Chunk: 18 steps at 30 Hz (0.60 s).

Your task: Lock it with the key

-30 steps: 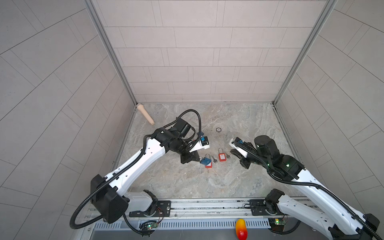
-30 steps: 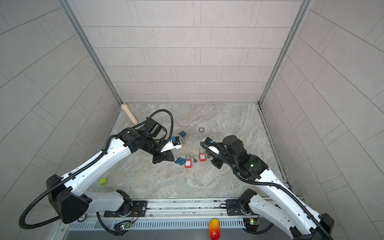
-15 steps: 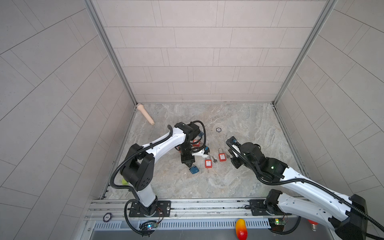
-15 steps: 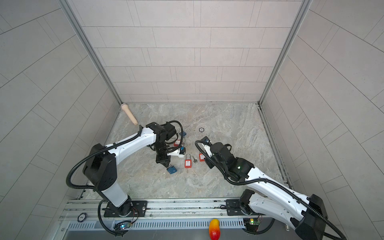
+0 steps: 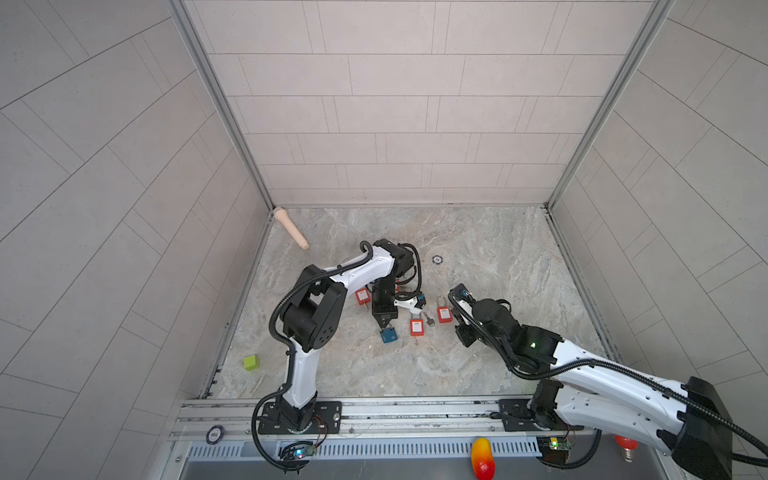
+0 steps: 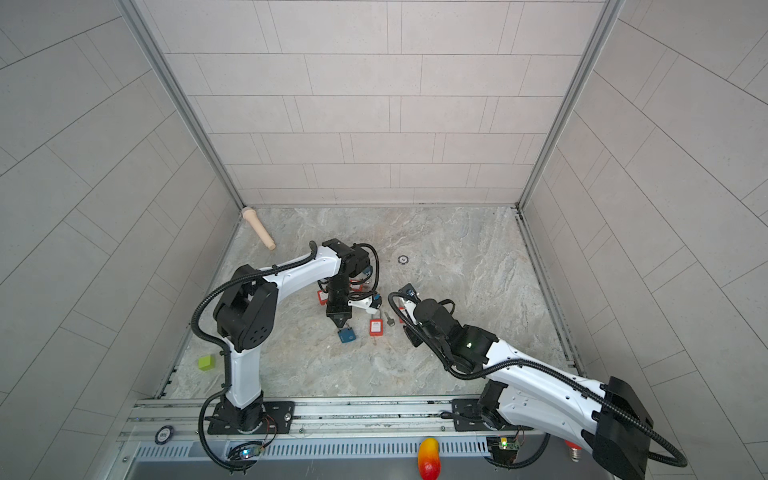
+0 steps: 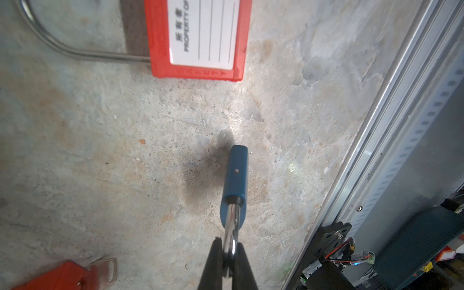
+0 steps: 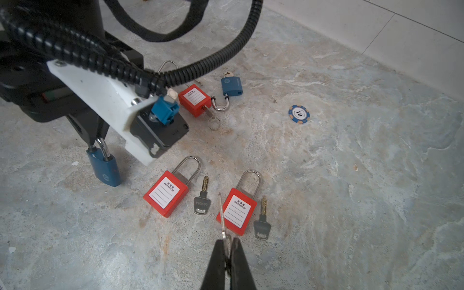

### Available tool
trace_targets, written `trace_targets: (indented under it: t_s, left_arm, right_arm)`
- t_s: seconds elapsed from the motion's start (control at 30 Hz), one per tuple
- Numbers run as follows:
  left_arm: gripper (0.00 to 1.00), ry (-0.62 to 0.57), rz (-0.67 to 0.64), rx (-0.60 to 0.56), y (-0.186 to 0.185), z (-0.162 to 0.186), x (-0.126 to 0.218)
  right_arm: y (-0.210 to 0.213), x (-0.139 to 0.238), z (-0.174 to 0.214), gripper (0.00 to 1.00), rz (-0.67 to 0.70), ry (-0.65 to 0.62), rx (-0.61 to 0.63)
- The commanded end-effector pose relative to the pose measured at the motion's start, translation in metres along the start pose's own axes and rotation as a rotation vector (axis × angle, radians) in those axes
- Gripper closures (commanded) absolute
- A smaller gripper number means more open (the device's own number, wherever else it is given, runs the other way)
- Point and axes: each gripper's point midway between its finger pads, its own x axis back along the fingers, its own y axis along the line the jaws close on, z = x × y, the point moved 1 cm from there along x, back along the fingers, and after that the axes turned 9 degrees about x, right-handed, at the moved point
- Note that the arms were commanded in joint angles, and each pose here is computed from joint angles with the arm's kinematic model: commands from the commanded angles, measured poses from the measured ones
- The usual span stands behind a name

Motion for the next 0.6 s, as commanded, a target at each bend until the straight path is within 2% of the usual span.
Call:
trace_targets:
  t_s: [0.0,0.27,0.33,0.37,0.47,0.57]
  left_arm:
    - [0.96,0.042,-0.026,-0.049,0.008,0.000,0.000]
    - [0.75,-0.015,-0.122,-0.048,0.038,-0.027,-0.001]
    - [0.55,-0.030,-0.134,-0.052,0.041,-0.031,0.000]
    - [0.48,-0.039,-0.153,-0.042,0.044,-0.032,0.002]
    - [0.45,-0.133,-0.209,-0.008,0.054,-0.041,0.018]
    - [0.44,-0.310,-0.257,0.096,0.070,-0.045,0.052]
  right_arm:
    - [0.003,0.000,-0.014,1.00,-0.006,-0.012,-0.011]
    - [0.015,-0.007,-0.024,1.00,0.000,0.042,0.040]
    - [0.016,-0.008,-0.026,1.00,0.004,0.054,0.040]
    - [0.016,-0.008,-0.028,1.00,0.008,0.060,0.039]
    - [0.017,-0.006,-0.033,1.00,0.018,0.077,0.039]
    - [0.022,0.000,-0.039,1.00,0.026,0.096,0.056]
